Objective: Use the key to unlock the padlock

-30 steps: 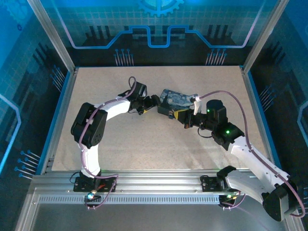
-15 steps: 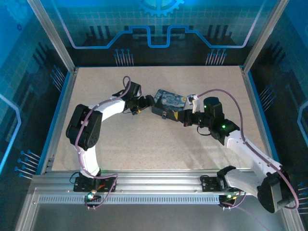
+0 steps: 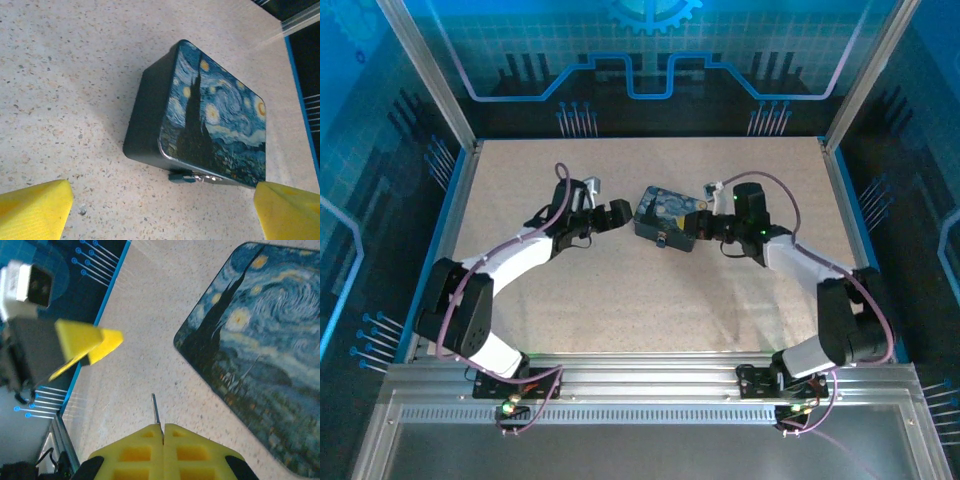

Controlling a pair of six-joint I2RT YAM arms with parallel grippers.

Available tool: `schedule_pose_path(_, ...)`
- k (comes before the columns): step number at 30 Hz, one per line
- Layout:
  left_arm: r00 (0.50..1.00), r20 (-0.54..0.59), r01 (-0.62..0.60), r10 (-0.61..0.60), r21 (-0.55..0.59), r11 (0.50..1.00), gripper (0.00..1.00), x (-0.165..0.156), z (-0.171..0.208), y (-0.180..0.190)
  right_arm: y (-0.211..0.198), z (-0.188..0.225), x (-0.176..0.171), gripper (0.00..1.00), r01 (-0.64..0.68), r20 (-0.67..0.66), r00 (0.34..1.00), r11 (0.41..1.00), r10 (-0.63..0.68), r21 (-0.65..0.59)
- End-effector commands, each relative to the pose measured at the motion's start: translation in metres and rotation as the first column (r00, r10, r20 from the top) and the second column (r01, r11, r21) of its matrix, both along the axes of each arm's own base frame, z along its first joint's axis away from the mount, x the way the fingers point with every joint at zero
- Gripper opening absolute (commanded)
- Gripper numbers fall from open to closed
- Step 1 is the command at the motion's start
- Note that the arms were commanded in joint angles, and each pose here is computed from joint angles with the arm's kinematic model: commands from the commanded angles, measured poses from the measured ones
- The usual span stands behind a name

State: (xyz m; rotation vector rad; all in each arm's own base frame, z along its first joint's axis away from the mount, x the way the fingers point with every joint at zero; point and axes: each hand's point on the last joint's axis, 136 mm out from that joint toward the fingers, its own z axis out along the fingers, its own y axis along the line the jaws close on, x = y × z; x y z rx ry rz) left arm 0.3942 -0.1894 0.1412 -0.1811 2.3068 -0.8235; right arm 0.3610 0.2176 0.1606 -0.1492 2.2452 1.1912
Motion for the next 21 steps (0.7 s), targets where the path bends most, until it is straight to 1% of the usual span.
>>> schedule_pose_path(1, 0.99, 0.1, 0.101, -0.098, -0.026, 0.995, 0.94, -0.013, 0.007, -0.015, 0.007, 0.018, 0.03, 0.0, -0.008, 0.067, 0.998, 0.999, 0.005, 0.053)
schedule_pose_path(5, 0.983, 0.095, 0.163, -0.159, -0.032, 0.986, 0.93, -0.028, -0.007, -0.032, 0.008, -0.004, 0.051, 0.0, 0.023, 0.024, 0.999, 0.999, -0.024, 0.029)
schedule_pose_path(7, 0.98, 0.082, 0.185, -0.181, -0.043, 0.982, 0.92, -0.032, -0.015, -0.041, 0.006, -0.015, 0.058, 0.0, 0.045, -0.003, 0.999, 0.999, -0.045, 0.021)
schedule_pose_path(10, 0.973, 0.08, 0.222, -0.218, -0.045, 0.974, 0.91, -0.036, -0.026, -0.057, 0.007, -0.032, 0.064, 0.0, 0.042, -0.032, 0.999, 0.999, -0.042, 0.01)
schedule_pose_path(15, 0.966, 0.089, 0.246, -0.241, -0.047, 0.968, 0.89, -0.033, -0.039, -0.074, 0.003, -0.054, 0.062, 0.0, 0.054, -0.081, 0.995, 0.999, -0.054, -0.007)
schedule_pose_path(21, 0.96, 0.099, 0.264, -0.262, -0.009, 0.964, 0.86, -0.026, -0.053, -0.088, -0.002, -0.076, 0.05, 0.0, 0.053, -0.148, 0.987, 0.997, -0.061, -0.054)
